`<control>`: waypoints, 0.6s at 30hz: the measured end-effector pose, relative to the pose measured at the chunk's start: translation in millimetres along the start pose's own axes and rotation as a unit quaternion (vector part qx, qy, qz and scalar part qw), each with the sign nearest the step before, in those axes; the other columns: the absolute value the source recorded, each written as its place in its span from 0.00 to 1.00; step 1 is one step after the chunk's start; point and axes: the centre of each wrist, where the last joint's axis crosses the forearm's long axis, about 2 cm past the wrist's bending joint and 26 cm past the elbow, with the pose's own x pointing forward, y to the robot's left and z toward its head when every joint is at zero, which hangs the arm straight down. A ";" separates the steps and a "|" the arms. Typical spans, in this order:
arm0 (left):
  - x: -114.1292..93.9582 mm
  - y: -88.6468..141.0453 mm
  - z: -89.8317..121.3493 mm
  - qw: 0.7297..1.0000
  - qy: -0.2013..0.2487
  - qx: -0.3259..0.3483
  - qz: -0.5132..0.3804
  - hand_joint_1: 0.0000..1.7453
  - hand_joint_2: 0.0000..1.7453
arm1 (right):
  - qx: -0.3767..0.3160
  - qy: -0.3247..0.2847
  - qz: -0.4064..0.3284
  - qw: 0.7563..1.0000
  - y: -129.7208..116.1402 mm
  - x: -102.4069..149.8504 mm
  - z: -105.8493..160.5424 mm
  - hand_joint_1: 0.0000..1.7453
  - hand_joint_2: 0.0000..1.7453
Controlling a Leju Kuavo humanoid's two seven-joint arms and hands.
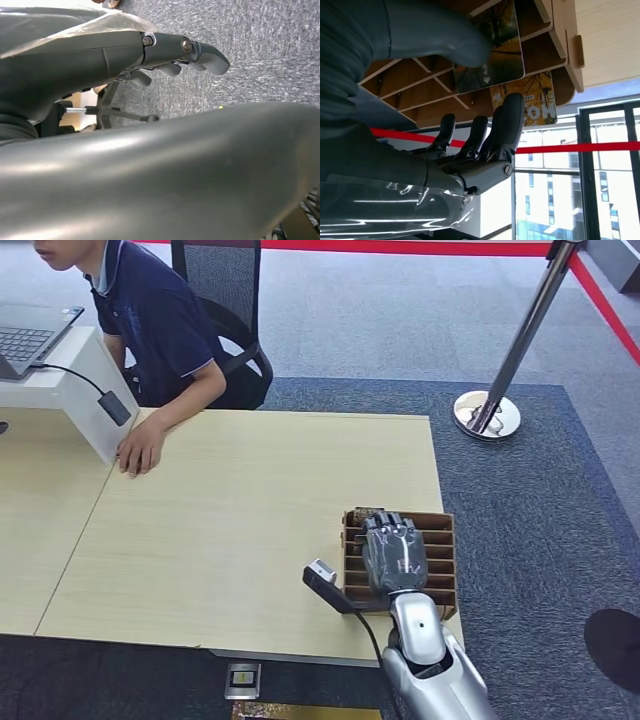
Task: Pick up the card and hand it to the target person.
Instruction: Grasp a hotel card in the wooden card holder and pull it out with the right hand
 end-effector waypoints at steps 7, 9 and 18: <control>0.0 0.1 0.0 1.000 0.000 0.000 -0.001 0.00 0.00 | 0.003 0.009 -0.010 1.000 4.4 -4.4 0.5 0.48 1.00; 0.0 0.1 0.0 1.000 0.000 0.000 -0.002 0.00 0.00 | 0.003 0.011 -0.011 1.000 4.8 -4.4 0.5 0.48 1.00; 0.0 0.2 0.0 1.000 -0.002 0.000 -0.003 0.00 0.00 | 0.006 0.015 -0.014 1.000 5.5 -6.1 0.5 0.68 1.00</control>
